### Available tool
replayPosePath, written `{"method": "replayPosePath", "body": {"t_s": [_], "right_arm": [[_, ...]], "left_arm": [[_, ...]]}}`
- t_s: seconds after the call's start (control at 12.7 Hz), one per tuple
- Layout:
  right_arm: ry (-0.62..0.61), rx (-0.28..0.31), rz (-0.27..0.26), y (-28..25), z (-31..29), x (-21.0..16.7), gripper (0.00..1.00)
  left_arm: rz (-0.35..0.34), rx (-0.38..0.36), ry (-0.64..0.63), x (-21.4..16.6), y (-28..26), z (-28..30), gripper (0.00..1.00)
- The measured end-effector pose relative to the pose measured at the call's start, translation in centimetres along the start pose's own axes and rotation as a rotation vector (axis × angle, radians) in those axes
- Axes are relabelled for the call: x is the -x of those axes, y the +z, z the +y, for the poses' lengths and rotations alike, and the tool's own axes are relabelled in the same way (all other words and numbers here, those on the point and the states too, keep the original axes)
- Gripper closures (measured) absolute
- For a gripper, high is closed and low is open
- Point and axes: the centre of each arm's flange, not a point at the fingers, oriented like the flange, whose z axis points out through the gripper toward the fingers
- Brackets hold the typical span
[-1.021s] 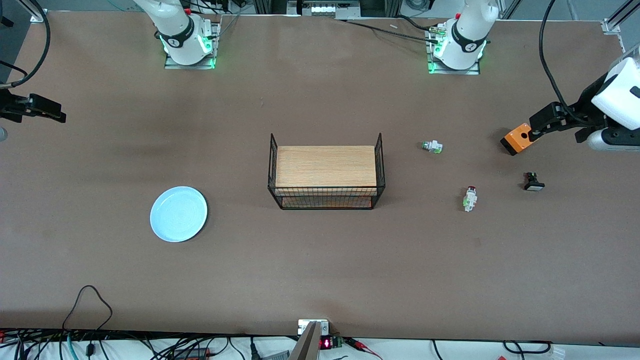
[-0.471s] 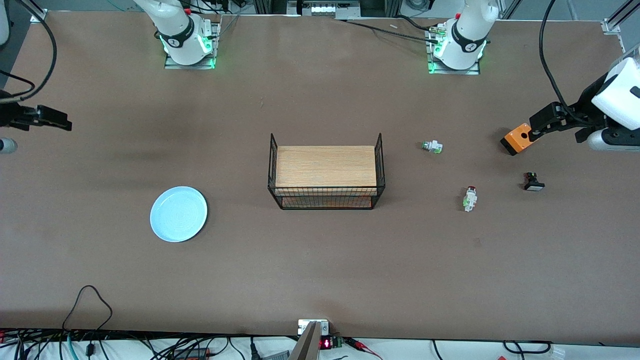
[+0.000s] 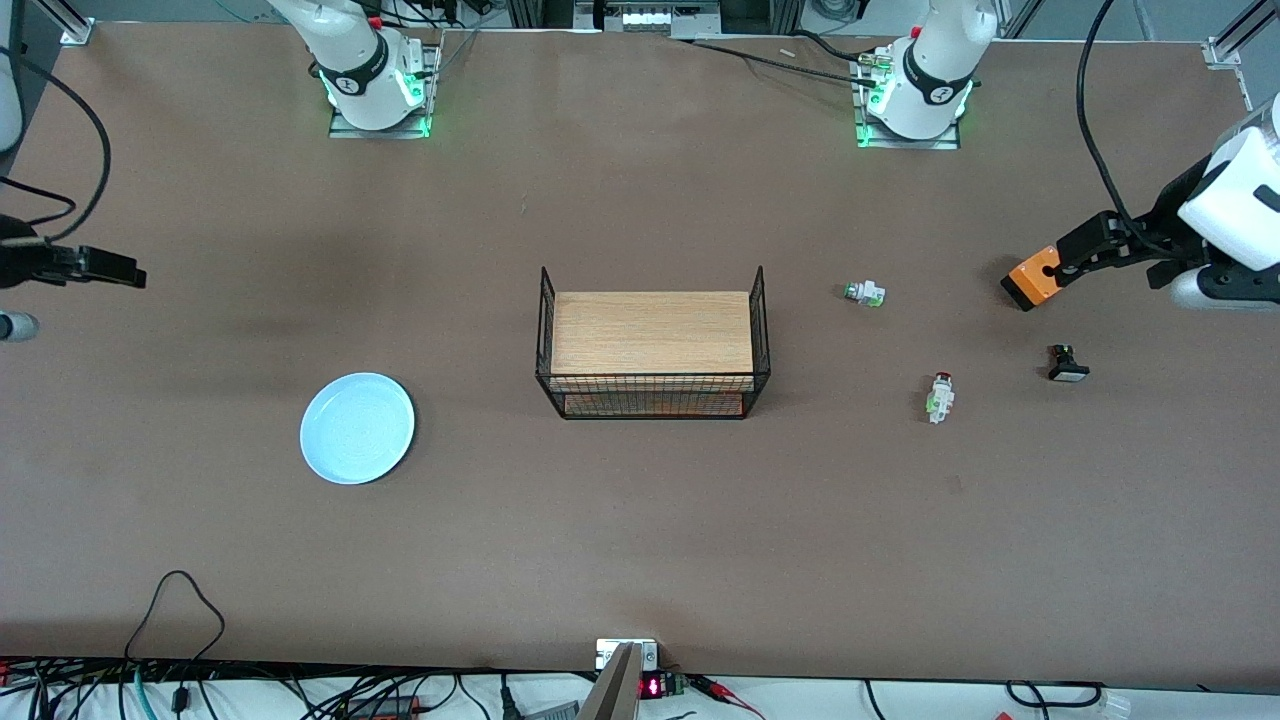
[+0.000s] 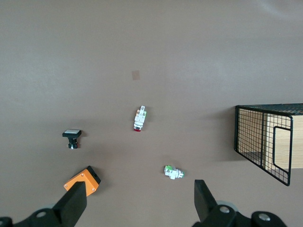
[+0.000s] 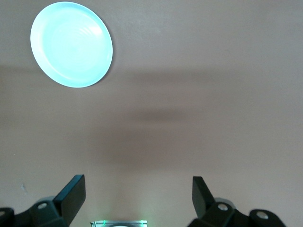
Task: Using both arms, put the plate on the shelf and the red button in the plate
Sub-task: 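Reach the right gripper to the plate rim while the left gripper reaches the button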
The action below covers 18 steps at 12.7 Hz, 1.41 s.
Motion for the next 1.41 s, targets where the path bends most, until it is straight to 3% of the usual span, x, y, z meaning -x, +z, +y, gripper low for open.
{"method": "replayPosePath", "body": {"t_s": [0.24, 0.39, 0.86, 1.41], "right_arm": [[0.033, -0.102, 0.006, 4.4, -0.7, -3.5, 0.00], [0.052, -0.122, 0.026, 7.7, -0.5, -6.1, 0.00], [0.037, -0.119, 0.101, 16.2, -2.5, -11.9, 0.00], [0.006, -0.100, 0.221, 24.9, -6.4, -16.4, 0.00]], "left_arm": [[-0.020, 0.000, -0.008, -0.6, 1.2, -0.5, 0.00], [-0.028, 0.000, -0.011, -0.9, 1.7, -0.7, 0.00], [-0.032, -0.008, -0.036, -1.7, 2.8, -2.2, 0.00], [-0.062, 0.002, -0.044, -6.7, 15.1, -4.1, 0.00]]}}
